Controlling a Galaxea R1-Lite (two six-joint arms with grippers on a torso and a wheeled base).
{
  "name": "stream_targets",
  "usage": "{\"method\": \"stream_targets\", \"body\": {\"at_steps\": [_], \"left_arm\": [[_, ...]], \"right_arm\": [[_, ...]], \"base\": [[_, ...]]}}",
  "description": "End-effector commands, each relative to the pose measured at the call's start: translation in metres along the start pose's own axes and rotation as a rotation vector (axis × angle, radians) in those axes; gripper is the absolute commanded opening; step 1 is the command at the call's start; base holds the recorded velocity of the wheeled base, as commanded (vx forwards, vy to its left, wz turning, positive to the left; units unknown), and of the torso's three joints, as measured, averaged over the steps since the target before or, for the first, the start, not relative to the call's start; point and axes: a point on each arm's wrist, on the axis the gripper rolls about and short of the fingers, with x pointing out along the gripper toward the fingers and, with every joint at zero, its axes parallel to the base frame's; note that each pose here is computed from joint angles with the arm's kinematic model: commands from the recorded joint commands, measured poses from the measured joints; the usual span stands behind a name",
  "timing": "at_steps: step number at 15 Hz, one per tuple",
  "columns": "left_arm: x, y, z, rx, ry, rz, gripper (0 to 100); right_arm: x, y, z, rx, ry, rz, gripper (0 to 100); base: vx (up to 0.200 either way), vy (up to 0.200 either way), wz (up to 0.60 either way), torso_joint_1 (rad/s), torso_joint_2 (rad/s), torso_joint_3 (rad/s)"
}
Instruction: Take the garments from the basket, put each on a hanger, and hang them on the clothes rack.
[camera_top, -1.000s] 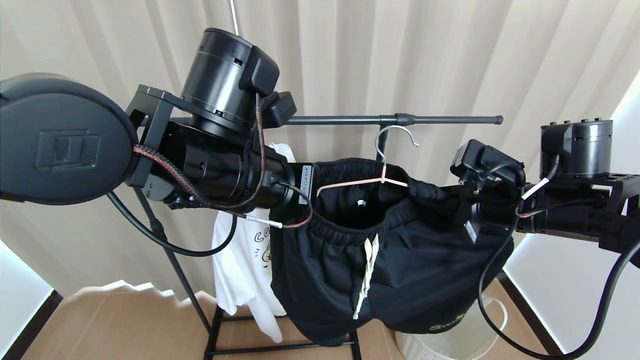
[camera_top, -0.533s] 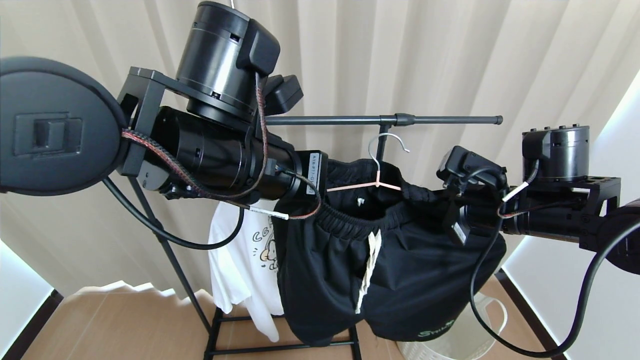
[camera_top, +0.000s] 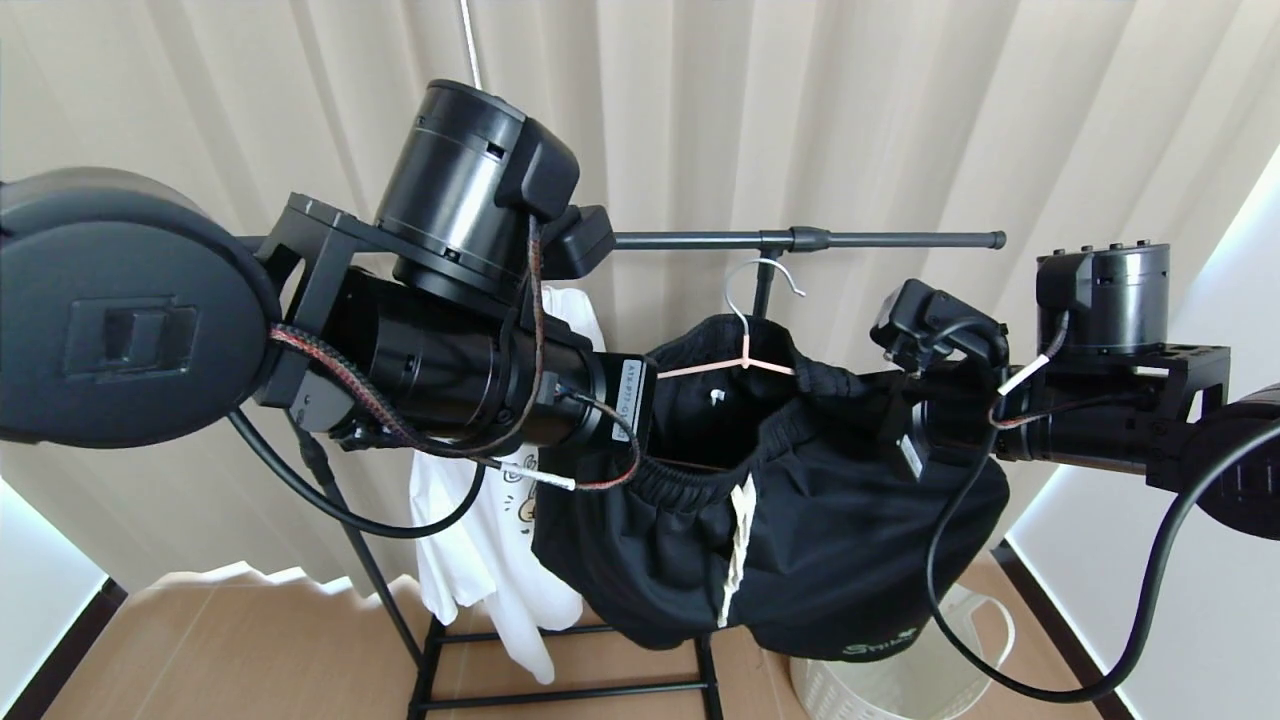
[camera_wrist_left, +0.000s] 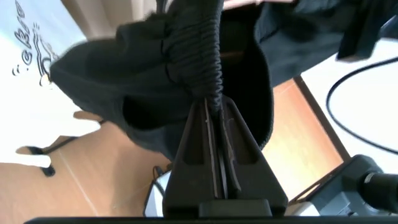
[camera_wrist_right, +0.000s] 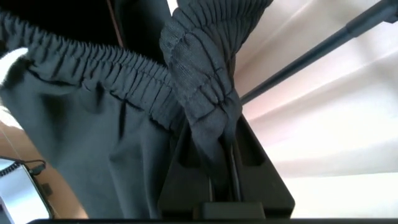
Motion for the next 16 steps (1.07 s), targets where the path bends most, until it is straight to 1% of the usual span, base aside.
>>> {"method": "stream_targets", "body": {"at_steps": [1, 5, 7, 11, 13, 16], "left_arm": [[0.005, 0.001, -0.006, 0.002, 0.022, 0.008, 0], [0.018, -0.002, -0.015, 0.006, -0.022, -0.015, 0], [0.022, -0.005, -0.019, 0.012, -0.051, -0.033, 0], [0.027, -0.011, -0.022, 0.018, -0.048, -0.047, 0], [0.032, -0.016, -0.021, 0.019, -0.091, -0.071, 0], [0.039, -0.018, -0.023, 0.020, -0.115, -0.080, 0]], "right_arm": [[-0.006, 0.001, 0.005, 0.001, -0.032, 0.015, 0], [-0.008, 0.001, 0.006, 0.014, -0.039, 0.019, 0], [-0.011, 0.002, 0.009, 0.017, -0.062, 0.036, 0], [-0.018, 0.003, 0.013, 0.012, -0.083, 0.042, 0], [-0.023, 0.004, 0.015, 0.008, -0.095, 0.042, 0], [-0.025, 0.005, 0.016, 0.004, -0.111, 0.057, 0]], "base": [[0.000, 0.000, 0.00, 0.000, 0.00, 0.000], [0.000, 0.000, 0.00, 0.000, 0.00, 0.000], [0.000, 0.000, 0.00, 0.000, 0.00, 0.000], [0.000, 0.000, 0.00, 0.000, 0.00, 0.000], [0.000, 0.000, 0.00, 0.000, 0.00, 0.000], [0.000, 0.000, 0.00, 0.000, 0.00, 0.000]]}}
